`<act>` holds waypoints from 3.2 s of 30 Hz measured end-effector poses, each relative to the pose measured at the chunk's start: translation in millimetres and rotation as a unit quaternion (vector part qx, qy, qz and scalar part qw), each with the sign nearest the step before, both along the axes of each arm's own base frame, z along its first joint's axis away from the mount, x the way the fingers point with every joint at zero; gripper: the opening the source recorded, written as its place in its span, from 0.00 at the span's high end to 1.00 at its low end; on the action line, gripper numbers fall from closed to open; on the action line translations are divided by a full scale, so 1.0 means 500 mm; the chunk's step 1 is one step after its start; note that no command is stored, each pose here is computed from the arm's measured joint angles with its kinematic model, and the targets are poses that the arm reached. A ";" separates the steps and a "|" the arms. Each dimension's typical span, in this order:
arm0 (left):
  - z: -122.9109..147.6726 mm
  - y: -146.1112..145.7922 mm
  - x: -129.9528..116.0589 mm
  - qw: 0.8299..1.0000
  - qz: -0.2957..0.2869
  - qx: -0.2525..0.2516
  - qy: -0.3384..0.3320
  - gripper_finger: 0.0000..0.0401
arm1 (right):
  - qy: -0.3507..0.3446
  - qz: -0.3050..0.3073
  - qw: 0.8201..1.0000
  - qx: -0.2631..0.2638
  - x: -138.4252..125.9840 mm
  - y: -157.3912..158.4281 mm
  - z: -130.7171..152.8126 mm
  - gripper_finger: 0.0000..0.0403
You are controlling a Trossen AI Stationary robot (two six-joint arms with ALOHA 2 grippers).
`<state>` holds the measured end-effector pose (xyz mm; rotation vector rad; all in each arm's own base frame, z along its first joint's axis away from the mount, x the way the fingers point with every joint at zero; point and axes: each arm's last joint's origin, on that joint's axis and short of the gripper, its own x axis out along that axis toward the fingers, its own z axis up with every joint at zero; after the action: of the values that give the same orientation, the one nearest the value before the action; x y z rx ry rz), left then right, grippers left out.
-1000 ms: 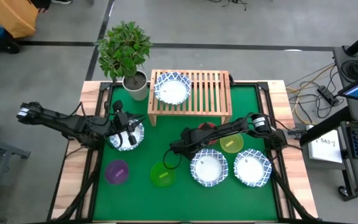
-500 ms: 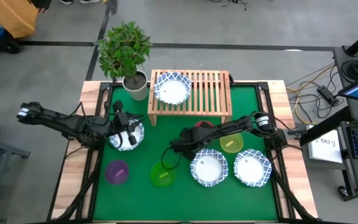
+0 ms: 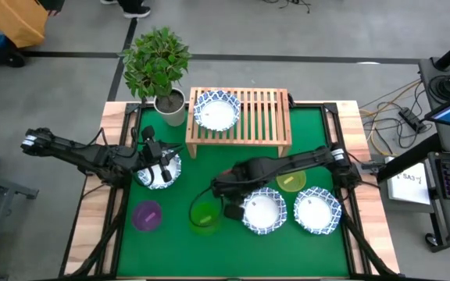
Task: Place and stack bowls onto a shelf
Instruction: Put the orange bowl on the shelf, then stack the green bowl on top of the orange bowl
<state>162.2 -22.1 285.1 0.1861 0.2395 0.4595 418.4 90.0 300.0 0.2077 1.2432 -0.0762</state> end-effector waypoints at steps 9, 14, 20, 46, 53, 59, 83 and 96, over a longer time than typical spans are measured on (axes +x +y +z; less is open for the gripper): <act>0.000 0.000 0.000 1.000 0.000 0.000 0.000 0.90 | -0.107 0.046 0.993 -0.004 -0.014 0.035 0.130 0.98; 0.000 0.000 0.000 1.000 0.000 0.000 0.000 0.90 | -0.099 0.023 0.994 -0.049 -0.051 0.009 0.167 0.98; 0.000 0.000 0.000 1.000 0.000 0.000 0.000 0.90 | -0.099 -0.030 0.989 -0.102 -0.108 -0.034 0.220 0.98; -0.003 -0.001 0.004 1.000 -0.001 0.003 0.007 0.90 | 0.097 -0.190 0.954 -0.213 -0.161 -0.400 0.119 0.98; -0.003 -0.001 0.004 1.000 -0.001 0.003 0.007 0.90 | 0.086 -0.180 0.959 -0.202 -0.151 -0.406 0.105 0.98; -0.003 -0.001 0.004 1.000 -0.001 0.003 0.007 0.90 | 0.055 -0.173 0.968 -0.173 -0.140 -0.405 0.106 0.98; -0.002 -0.001 0.004 1.000 -0.001 0.003 0.006 0.90 | 0.012 -0.197 0.966 -0.165 -0.156 -0.375 0.154 0.71; 0.000 -0.001 0.004 1.000 -0.001 0.002 0.002 0.90 | -0.106 -0.080 0.980 -0.148 -0.136 -0.166 0.200 0.71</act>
<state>164.3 -22.6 284.9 0.1912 0.2417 0.4587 350.6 7.1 400.2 0.0536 0.9863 -0.3677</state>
